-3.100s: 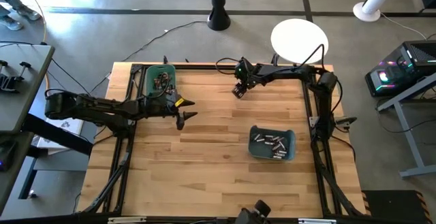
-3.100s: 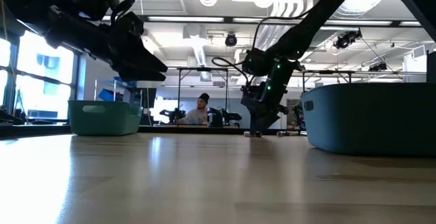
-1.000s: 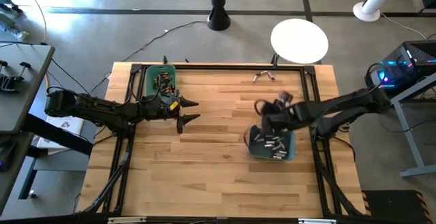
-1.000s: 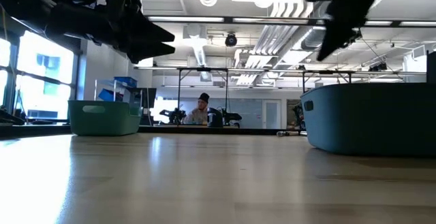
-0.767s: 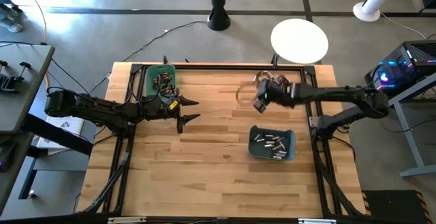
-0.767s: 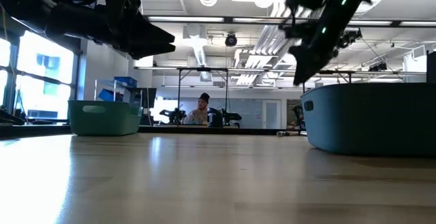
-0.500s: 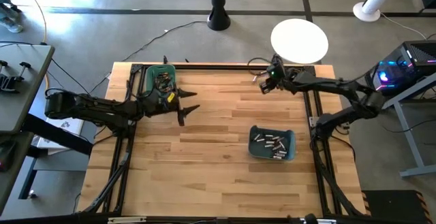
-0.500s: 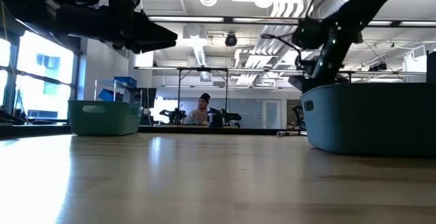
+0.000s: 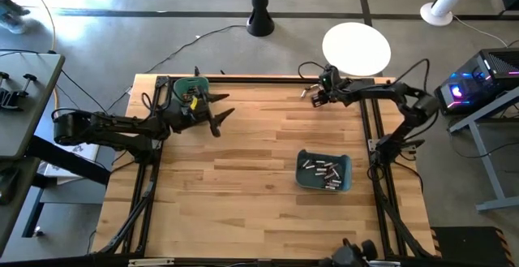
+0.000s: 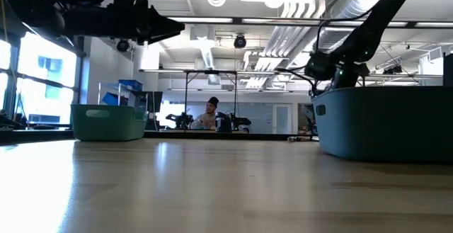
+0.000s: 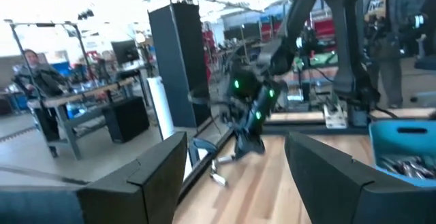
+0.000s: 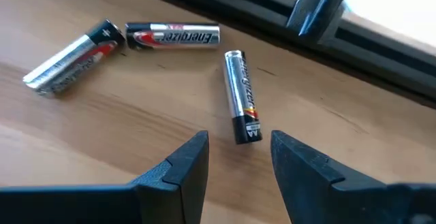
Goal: Sort batteries
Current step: Put the silver battery into the blue bin
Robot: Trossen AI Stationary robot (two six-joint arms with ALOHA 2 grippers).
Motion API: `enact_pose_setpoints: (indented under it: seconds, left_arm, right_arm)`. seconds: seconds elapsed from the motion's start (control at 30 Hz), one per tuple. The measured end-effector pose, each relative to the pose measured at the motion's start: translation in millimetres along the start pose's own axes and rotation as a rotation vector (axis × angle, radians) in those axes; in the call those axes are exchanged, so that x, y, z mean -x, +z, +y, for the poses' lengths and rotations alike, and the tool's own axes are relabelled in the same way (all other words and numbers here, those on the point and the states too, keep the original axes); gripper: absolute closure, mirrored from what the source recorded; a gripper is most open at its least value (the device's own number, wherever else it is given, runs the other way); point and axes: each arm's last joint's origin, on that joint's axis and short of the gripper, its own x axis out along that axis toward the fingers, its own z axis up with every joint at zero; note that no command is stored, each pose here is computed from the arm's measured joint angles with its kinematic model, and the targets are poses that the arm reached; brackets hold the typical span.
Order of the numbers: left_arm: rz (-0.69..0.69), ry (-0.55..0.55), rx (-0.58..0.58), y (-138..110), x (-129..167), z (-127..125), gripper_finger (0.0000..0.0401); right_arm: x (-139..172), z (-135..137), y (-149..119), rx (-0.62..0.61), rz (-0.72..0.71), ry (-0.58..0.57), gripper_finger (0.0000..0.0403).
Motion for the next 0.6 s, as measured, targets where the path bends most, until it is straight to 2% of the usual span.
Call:
enact_pose_setpoints:
  seconds: [0.2,0.4,0.5,0.6]
  left_arm:
    - [-0.02,0.007,-0.024,2,0,1,0.0163]
    - [-0.013,0.01,-0.05,1,0,2,0.0163]
    - [-0.015,0.02,-0.068,1,0,3,0.0163]
    - [-0.013,0.026,-0.067,1,0,4,0.0163]
  right_arm:
    - [-13,3,2,-0.007,-0.02,0.026,0.0257]
    - [-16,0,3,0.036,-0.016,0.061,0.0282]
    - [-17,-4,3,0.027,-0.004,0.107,0.0313]
    - [-17,-5,3,0.059,-0.001,0.112,0.0364]
